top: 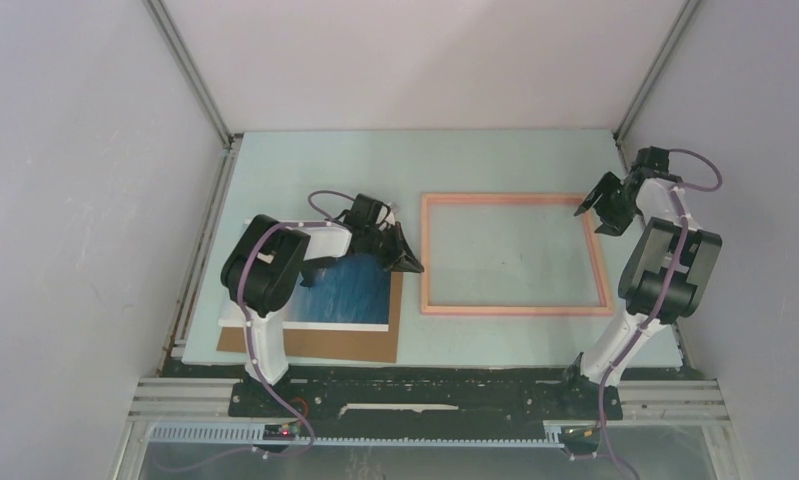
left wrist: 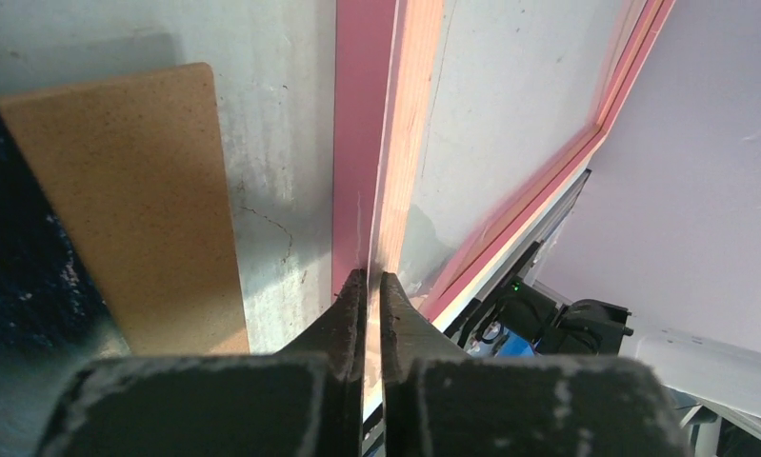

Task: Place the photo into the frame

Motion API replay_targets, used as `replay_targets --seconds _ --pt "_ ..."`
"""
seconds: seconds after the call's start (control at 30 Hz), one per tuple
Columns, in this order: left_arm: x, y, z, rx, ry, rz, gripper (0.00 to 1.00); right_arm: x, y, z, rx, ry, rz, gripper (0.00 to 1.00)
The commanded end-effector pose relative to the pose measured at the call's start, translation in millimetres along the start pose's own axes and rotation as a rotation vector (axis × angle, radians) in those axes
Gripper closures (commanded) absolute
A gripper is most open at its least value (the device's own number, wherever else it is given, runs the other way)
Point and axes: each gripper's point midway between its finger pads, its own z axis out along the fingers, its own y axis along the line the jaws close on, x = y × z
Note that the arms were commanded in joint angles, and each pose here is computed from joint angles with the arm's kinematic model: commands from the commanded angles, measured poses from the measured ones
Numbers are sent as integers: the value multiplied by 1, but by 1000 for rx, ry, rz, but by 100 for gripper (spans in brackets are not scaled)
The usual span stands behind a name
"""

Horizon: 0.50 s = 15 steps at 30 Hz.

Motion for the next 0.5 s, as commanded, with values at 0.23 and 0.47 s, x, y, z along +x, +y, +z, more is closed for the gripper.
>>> replay_targets --seconds 0.23,0.47 --pt "-15 3 -5 -23 -50 14 100 -7 15 24 -106 84 -72 26" --pt "-16 1 -5 -19 -52 19 100 6 1 41 -79 170 -50 26"
